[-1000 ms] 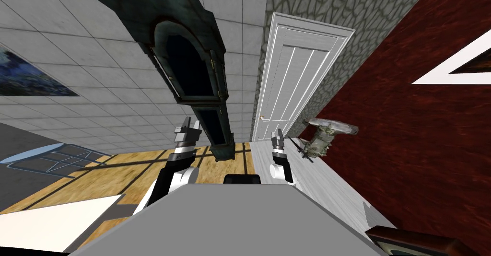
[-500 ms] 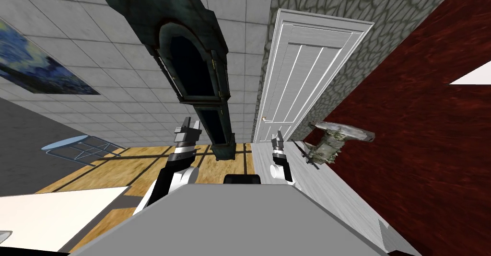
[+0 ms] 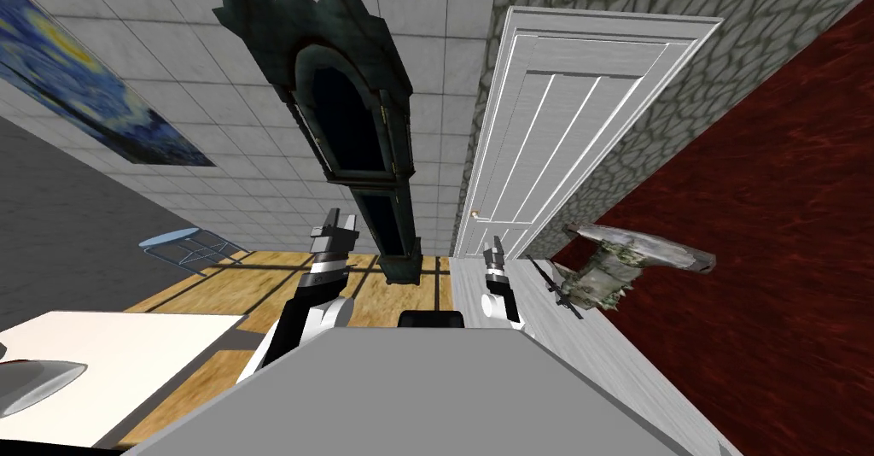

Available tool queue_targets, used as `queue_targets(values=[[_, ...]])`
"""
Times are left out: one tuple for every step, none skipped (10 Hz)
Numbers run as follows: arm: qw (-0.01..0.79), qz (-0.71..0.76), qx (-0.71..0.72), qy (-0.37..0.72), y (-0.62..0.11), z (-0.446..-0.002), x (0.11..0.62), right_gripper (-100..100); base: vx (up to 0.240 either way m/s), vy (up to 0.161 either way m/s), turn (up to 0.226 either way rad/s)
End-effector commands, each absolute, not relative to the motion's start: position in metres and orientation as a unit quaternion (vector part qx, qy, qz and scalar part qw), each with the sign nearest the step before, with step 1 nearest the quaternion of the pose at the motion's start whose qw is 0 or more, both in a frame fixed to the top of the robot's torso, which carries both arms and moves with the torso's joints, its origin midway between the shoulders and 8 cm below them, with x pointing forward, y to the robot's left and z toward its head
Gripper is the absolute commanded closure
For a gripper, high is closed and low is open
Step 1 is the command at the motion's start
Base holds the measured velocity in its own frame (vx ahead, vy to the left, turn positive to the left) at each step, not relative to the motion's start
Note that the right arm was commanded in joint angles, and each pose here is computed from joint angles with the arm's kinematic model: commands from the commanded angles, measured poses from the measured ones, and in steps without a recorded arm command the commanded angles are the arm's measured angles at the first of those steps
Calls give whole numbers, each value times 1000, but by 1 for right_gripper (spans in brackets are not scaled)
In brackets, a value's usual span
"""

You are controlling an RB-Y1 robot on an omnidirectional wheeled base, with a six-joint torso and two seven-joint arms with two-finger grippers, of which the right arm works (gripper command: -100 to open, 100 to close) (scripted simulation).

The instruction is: Pull the door open

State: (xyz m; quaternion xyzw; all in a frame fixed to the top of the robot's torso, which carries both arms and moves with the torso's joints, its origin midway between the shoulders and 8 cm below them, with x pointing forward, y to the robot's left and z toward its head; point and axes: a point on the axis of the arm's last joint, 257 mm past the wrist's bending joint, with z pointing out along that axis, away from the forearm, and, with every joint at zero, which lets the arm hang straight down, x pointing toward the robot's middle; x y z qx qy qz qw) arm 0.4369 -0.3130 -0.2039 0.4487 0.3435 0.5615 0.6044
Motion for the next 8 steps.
queue_targets(values=[[601, 557, 458, 344, -319, -216, 439, -100, 53, -83, 116], [600, 554, 461, 346, -319, -220, 439, -100, 38, -69, 69], [598, 549, 469, 347, -325, -231, 440, -100, 22, -59, 151], [596, 544, 477, 348, -330, -240, 441, -100, 56, -93, 182], [595, 541, 483, 347, -336, -246, 442, -100, 65, -116, 190], [593, 538, 486, 350, -336, -252, 442, -100, 35, -78, 86], [591, 532, 494, 351, -343, -262, 442, -100, 26, -62, 114], [590, 525, 502, 352, -349, -271, 442, -100, 37, -84, 222]])
